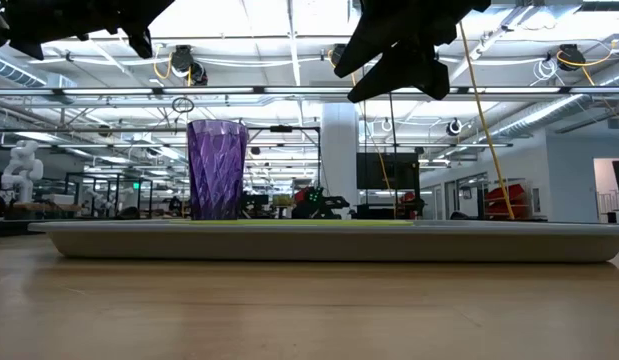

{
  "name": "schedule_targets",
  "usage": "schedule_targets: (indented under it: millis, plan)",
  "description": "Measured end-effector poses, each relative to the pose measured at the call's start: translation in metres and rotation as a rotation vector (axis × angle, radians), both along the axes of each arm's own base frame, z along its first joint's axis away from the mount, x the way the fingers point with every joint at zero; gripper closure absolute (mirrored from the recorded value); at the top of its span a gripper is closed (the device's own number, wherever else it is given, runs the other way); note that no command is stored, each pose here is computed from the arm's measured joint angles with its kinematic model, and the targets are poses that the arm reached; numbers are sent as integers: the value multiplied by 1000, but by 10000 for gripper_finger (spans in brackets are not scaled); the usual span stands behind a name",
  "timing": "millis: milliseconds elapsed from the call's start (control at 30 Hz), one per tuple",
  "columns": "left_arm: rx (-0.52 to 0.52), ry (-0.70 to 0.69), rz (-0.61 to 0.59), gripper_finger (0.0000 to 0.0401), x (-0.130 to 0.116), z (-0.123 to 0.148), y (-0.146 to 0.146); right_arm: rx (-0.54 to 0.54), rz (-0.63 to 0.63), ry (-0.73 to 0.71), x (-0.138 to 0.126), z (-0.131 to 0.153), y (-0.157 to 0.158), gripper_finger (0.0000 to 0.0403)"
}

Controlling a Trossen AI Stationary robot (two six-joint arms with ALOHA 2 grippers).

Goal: Pick and place plate/cup/fork/spoon on tray
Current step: Adjust the orange spoon and gray serving tray

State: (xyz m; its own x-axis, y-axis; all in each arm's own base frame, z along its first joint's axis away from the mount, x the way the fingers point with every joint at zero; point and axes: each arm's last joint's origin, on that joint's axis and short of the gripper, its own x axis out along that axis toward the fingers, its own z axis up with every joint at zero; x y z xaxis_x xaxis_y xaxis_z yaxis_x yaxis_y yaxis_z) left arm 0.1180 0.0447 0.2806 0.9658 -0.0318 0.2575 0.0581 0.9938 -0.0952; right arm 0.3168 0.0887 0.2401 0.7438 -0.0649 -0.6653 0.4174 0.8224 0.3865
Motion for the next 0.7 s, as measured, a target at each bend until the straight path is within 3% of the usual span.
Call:
schedule_targets:
  millis: [700]
  plan:
    - [0, -19, -3, 325, -1, 2, 0, 10, -8, -1, 0, 0, 0, 248]
